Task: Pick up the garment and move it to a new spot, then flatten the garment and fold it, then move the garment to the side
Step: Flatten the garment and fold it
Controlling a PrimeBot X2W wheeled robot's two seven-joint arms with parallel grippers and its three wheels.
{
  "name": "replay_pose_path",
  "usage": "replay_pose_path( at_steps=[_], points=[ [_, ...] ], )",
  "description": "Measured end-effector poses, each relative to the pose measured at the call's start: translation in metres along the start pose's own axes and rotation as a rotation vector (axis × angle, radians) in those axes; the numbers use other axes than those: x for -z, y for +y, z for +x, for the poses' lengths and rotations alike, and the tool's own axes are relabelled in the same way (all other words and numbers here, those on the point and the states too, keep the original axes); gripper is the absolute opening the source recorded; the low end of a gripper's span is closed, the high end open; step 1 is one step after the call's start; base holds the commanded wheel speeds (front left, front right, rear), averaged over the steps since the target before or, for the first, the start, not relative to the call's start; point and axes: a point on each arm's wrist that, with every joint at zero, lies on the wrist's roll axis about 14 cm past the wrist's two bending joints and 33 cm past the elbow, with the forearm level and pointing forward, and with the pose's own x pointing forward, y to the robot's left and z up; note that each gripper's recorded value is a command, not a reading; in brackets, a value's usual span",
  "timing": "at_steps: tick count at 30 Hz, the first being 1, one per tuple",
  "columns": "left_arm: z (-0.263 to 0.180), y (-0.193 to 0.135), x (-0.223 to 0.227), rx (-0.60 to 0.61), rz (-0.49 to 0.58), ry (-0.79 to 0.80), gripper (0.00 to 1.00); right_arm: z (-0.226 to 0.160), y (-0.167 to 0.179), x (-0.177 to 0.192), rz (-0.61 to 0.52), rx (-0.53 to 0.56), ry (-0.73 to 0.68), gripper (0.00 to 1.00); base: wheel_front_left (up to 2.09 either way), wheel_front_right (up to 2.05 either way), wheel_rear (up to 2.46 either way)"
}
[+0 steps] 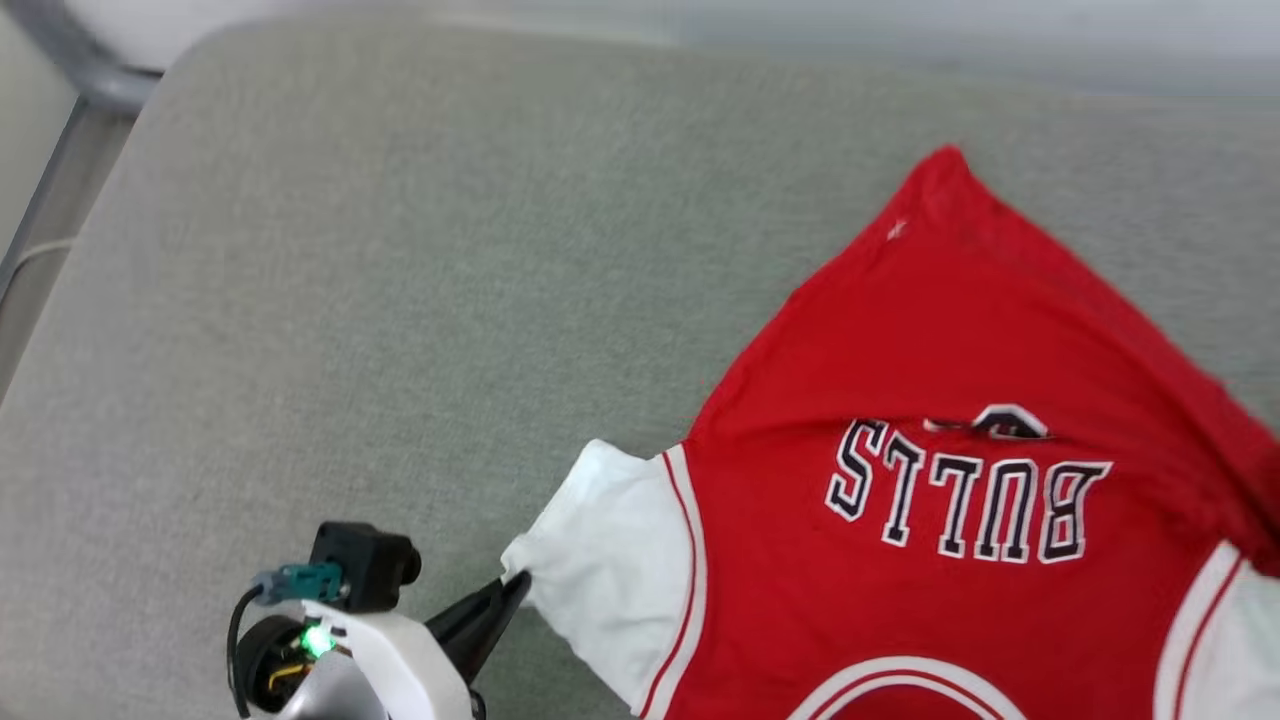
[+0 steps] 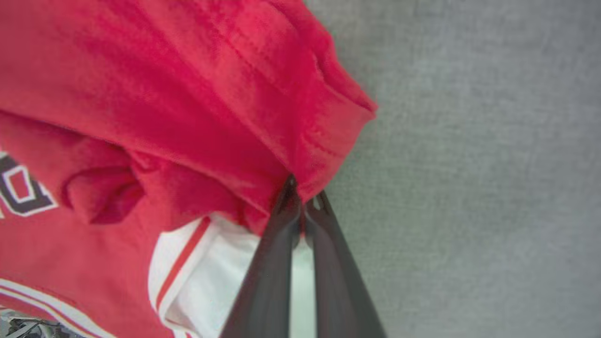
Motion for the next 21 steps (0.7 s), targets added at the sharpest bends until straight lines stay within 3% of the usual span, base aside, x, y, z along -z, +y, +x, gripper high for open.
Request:
replay_pose_path(
  at_steps=[9,21],
  points=[
    [-0.007,-0.019,-0.003,0.041,0.001,-0.053,0.00,-0.032,-0.023,0.080,0.092,-0.004,-0.030,0.00,0.00,0.00,0.00],
    [-0.012,-0.033,-0.008,0.060,-0.047,-0.128,0.00,-0.040,-0.023,0.146,0.206,-0.038,-0.076,0.00,0.00,0.00,0.00]
  ],
)
